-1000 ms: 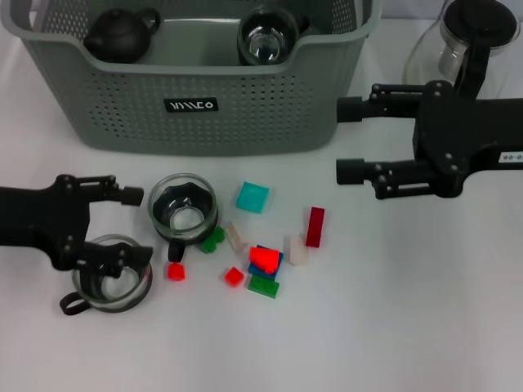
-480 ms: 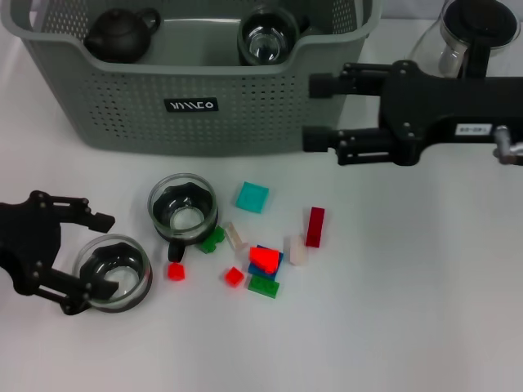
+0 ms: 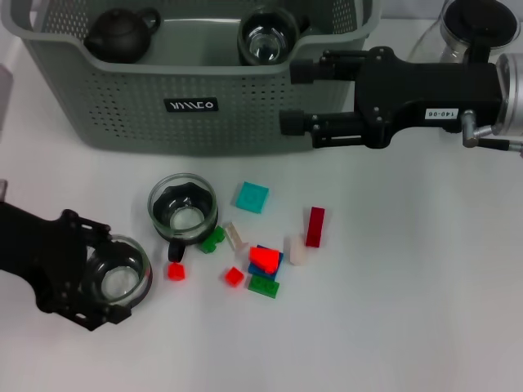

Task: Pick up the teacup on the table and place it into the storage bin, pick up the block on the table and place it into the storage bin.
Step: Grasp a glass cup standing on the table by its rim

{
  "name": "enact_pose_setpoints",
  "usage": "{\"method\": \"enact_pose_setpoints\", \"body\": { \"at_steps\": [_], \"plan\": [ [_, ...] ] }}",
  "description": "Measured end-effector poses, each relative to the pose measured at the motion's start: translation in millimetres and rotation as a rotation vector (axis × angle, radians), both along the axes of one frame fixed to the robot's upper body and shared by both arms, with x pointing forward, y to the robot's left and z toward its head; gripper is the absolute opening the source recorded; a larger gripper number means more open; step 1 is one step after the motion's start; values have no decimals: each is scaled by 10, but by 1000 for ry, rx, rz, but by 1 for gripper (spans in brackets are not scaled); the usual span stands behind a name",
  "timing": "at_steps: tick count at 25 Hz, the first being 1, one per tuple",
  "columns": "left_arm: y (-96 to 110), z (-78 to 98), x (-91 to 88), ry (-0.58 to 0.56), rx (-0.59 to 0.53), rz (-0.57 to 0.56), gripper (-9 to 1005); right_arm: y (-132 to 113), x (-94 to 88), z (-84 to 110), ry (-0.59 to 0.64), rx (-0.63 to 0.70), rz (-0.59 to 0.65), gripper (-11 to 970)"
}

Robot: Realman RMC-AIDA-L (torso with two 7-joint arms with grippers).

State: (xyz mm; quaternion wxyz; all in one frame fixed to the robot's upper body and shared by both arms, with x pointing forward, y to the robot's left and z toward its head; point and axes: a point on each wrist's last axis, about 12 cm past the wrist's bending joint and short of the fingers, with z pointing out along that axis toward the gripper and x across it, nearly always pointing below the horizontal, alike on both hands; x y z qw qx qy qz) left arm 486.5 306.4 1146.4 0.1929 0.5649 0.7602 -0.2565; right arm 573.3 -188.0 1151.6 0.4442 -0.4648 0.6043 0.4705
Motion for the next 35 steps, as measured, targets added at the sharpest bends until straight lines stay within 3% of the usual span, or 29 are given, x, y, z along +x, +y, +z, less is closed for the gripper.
{"method": "enact_pose_setpoints", "body": {
  "at_steps": [6, 13, 26, 31, 35],
  "plan": [
    [-153, 13, 46, 25, 72, -28, 833, -16, 6, 3, -1, -1, -4, 798],
    [-156, 19, 62, 22, 118, -20, 803, -22, 0, -4, 0, 1, -7, 797],
    [-206, -167, 119, 45, 173, -26, 791, 29, 10, 9, 4, -2, 6, 798],
    [-234, -209, 119, 55, 185, -29, 787, -4, -48, -23, 57, -54, 61, 797],
    [-246, -218, 133, 61, 186, -20, 783, -15, -50, -60, 148, -173, 100, 797]
  ]
}}
